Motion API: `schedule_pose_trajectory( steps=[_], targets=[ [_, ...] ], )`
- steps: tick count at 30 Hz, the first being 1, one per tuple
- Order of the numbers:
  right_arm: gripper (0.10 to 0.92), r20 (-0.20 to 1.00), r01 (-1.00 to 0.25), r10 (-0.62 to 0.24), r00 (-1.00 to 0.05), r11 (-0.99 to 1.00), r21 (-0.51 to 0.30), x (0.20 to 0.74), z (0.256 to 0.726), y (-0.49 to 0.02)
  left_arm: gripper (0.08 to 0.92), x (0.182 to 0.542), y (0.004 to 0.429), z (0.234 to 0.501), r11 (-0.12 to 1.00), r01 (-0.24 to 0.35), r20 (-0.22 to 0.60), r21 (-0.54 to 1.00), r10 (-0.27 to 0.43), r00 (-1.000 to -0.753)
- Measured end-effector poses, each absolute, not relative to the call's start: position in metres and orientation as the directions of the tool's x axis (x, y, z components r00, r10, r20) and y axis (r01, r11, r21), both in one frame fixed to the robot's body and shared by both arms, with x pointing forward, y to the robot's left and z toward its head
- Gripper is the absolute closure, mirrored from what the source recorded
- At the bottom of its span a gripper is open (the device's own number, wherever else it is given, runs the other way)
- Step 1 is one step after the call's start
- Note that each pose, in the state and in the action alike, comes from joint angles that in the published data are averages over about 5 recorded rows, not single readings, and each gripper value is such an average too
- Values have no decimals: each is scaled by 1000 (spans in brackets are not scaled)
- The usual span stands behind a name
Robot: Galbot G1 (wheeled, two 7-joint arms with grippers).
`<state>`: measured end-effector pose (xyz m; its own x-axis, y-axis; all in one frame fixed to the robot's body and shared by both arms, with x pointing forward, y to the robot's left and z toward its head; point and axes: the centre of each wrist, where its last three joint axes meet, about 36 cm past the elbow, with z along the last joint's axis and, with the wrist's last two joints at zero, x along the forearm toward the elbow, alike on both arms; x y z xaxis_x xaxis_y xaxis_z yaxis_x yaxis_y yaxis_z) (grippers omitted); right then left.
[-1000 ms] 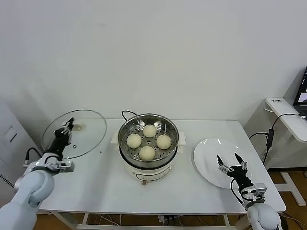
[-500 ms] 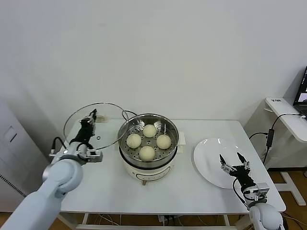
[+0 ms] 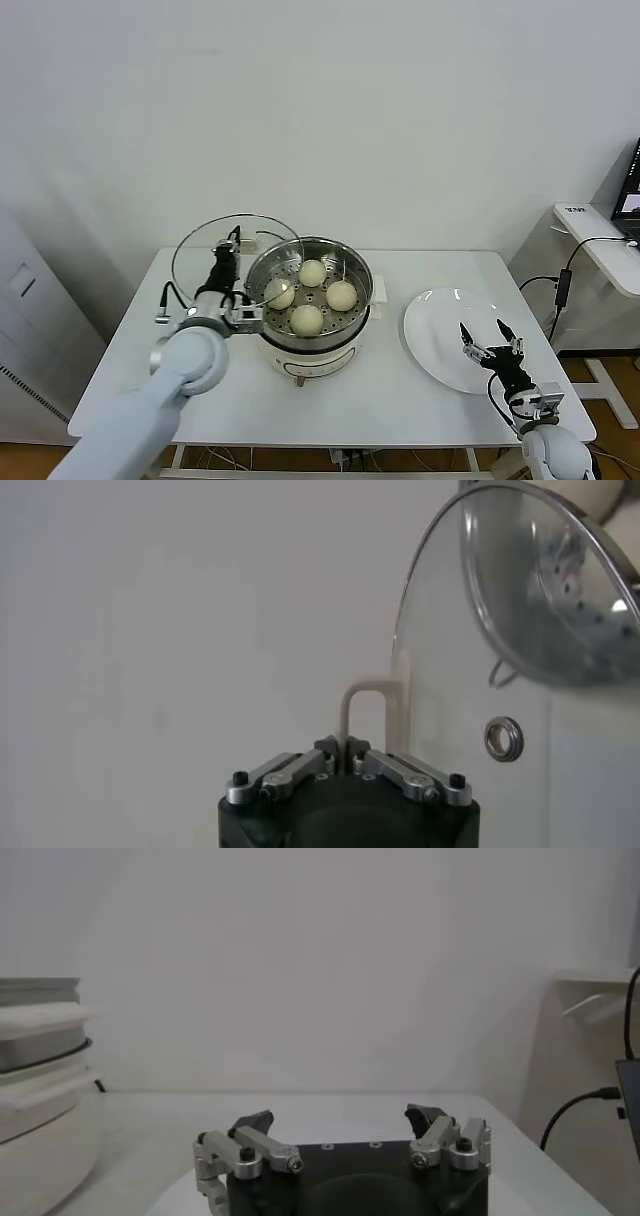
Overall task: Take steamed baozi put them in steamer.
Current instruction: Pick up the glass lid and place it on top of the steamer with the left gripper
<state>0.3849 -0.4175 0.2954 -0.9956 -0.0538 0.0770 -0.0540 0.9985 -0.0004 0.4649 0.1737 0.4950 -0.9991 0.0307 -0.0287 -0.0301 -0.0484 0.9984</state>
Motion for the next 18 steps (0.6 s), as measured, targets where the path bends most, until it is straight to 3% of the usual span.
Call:
schedule_pose_trajectory(
  steps=[18],
  targets=[
    [200,84,-48,-48,-995,999,2,386,289,-416,891,469,97,480,-24,-28,-26,999,83,-996]
  ],
)
